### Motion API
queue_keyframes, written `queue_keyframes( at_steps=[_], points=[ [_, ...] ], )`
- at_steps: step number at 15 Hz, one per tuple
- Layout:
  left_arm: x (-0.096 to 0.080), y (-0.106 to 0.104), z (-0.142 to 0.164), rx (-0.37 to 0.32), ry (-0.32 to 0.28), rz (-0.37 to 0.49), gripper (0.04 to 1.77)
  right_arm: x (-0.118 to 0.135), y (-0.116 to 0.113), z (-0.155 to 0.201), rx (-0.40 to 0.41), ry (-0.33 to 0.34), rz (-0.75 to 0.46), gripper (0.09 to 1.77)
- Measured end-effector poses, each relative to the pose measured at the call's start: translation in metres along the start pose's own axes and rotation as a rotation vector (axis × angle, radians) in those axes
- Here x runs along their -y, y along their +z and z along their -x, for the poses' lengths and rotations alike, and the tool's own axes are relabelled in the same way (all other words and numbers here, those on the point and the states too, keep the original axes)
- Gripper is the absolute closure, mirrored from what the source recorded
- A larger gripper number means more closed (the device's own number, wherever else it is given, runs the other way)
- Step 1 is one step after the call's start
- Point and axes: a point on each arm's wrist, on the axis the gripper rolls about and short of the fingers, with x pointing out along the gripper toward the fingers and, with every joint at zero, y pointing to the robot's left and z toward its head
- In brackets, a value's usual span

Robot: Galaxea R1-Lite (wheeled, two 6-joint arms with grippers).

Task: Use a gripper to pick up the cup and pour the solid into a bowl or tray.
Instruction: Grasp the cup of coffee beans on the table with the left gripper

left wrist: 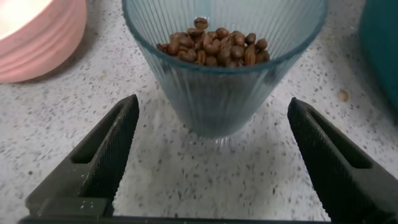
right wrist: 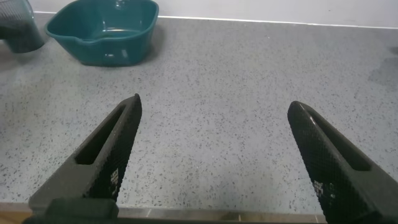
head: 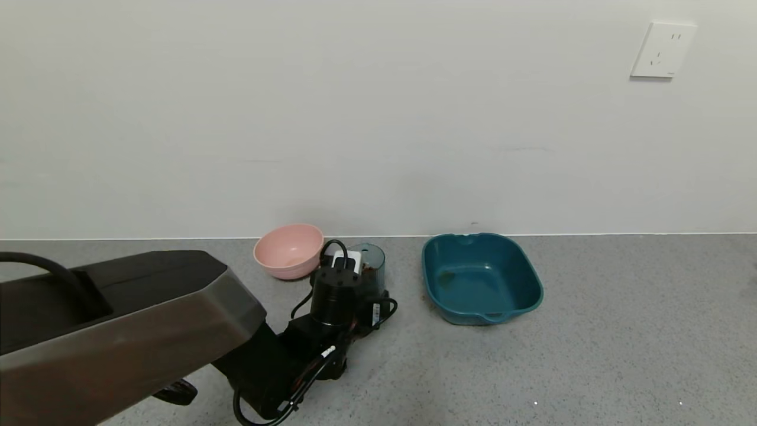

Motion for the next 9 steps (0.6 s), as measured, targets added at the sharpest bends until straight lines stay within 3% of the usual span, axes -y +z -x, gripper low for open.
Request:
queue_keyframes(
  at_steps=[5,9],
  points=[
    [0.006,-0.004,-0.018,0.018,0.049,0.024,0.09,0.000,0.000,0.000,0.000,0.000,0.000,0.15],
    [0.009,-0.003,-0.028,0.032,0.051,0.032,0.09,0.000,0.000,0.000,0.000,0.000,0.000,0.15]
  ],
)
